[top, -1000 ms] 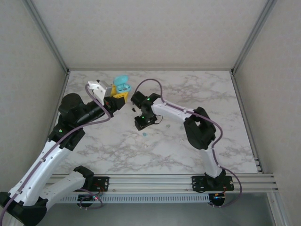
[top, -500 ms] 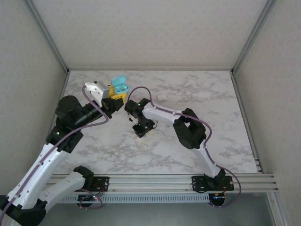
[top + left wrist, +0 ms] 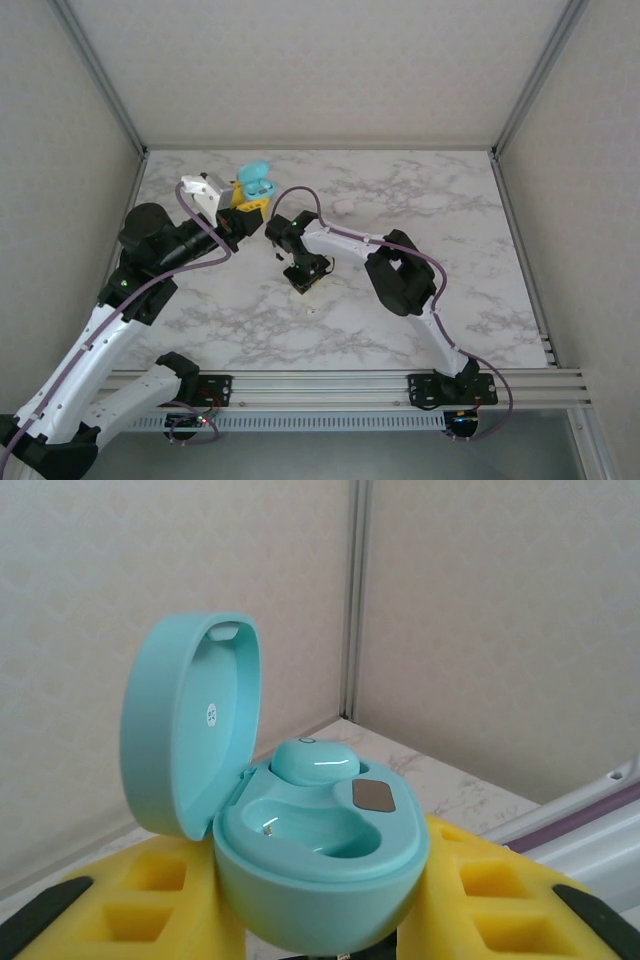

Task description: Insert the wireless bluetooth earbuds into the charging case

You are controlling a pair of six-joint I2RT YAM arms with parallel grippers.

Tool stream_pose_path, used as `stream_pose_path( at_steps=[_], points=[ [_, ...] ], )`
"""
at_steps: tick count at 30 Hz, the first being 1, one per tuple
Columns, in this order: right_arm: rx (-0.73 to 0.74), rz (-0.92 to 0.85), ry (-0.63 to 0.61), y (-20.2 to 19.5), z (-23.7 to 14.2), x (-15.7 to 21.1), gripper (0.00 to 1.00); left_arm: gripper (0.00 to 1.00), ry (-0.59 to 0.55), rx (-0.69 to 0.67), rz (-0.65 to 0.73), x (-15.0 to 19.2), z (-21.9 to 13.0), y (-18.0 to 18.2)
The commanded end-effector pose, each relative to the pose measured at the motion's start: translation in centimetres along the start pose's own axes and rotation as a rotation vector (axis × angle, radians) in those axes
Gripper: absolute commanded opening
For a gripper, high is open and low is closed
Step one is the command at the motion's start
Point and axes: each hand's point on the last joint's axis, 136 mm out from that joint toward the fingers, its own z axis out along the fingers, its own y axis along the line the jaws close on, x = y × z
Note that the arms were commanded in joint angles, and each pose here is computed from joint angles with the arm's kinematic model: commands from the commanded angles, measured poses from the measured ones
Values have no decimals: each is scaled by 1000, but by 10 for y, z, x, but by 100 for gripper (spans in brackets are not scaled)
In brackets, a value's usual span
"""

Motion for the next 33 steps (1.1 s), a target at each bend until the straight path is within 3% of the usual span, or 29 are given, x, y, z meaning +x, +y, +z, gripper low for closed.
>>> stream_pose_path(
  at_steps=[1, 13, 33],
  points=[
    [44, -31, 54, -1, 9, 9, 34, 27, -21, -1, 1, -4, -2, -2],
    [76, -62, 28, -1, 10, -2, 37, 27, -20, 4, -3, -3, -1, -2],
    [41, -76, 72, 4, 29, 1, 30, 27, -14, 5, -7, -2, 0, -2]
  ],
)
